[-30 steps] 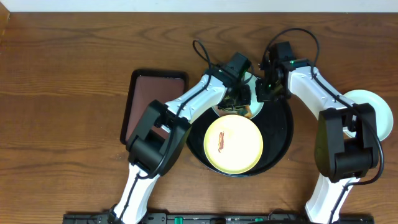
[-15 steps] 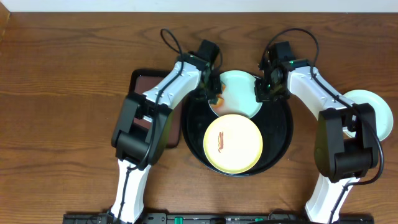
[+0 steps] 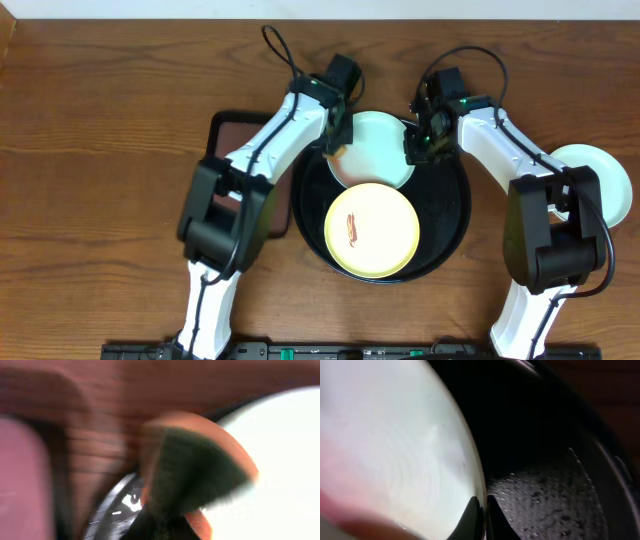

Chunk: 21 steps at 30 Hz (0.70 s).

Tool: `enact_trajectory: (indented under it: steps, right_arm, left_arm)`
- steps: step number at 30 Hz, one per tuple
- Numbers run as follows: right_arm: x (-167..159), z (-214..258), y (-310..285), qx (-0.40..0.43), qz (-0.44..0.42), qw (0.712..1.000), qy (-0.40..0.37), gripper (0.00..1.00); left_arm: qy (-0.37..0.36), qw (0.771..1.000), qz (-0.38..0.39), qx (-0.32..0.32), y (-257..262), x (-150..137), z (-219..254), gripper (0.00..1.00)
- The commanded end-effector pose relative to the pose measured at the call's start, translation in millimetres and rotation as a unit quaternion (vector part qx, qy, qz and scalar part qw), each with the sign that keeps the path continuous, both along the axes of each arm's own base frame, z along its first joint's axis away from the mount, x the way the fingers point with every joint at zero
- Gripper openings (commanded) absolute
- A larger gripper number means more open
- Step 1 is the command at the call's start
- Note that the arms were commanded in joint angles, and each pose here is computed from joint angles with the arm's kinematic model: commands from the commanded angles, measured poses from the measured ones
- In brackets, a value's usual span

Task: Clean dirty plates on tray and stack at the side
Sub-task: 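Scrub the pale green plate with the sponge in the left gripper, then return the sponge to the small dark tray with the left gripper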

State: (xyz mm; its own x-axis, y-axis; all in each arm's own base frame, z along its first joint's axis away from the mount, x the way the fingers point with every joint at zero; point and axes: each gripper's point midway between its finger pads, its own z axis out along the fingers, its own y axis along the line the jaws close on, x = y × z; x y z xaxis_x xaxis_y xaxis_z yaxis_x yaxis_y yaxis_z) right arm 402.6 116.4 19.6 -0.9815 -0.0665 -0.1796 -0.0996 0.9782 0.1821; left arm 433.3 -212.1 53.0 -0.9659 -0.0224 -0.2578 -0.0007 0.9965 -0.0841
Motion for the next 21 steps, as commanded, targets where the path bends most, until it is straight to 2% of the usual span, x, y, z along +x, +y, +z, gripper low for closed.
enact_trajectory:
  steps: [1,6,10,17,21]
  right_arm:
    - [-0.8,0.0,-12.6,-0.028,-0.007,1.000,-0.004,0.01]
    - [1.7,0.7,-12.2,-0.026,-0.007,1.000,-0.008,0.01]
    - [9.2,3.8,-10.7,-0.022,-0.015,0.999,-0.022,0.01]
    - [33.8,16.6,-5.5,-0.009,-0.016,0.997,-0.078,0.01]
    - [53.5,43.3,-0.2,0.003,-0.011,0.990,-0.138,0.01]
  left_arm:
    - [-0.075,0.997,0.026,0.003,28.2,19.4,67.0,0.07]
    - [-0.067,0.996,0.045,-0.030,52.9,4.9,103.5,0.07]
    - [-0.015,0.997,0.074,-0.036,85.6,-17.8,108.7,0.07]
    - [0.075,0.991,0.111,-0.003,127.7,-51.5,63.6,0.07]
    - [0.105,0.988,0.114,0.008,138.0,-68.4,26.0,0.07]
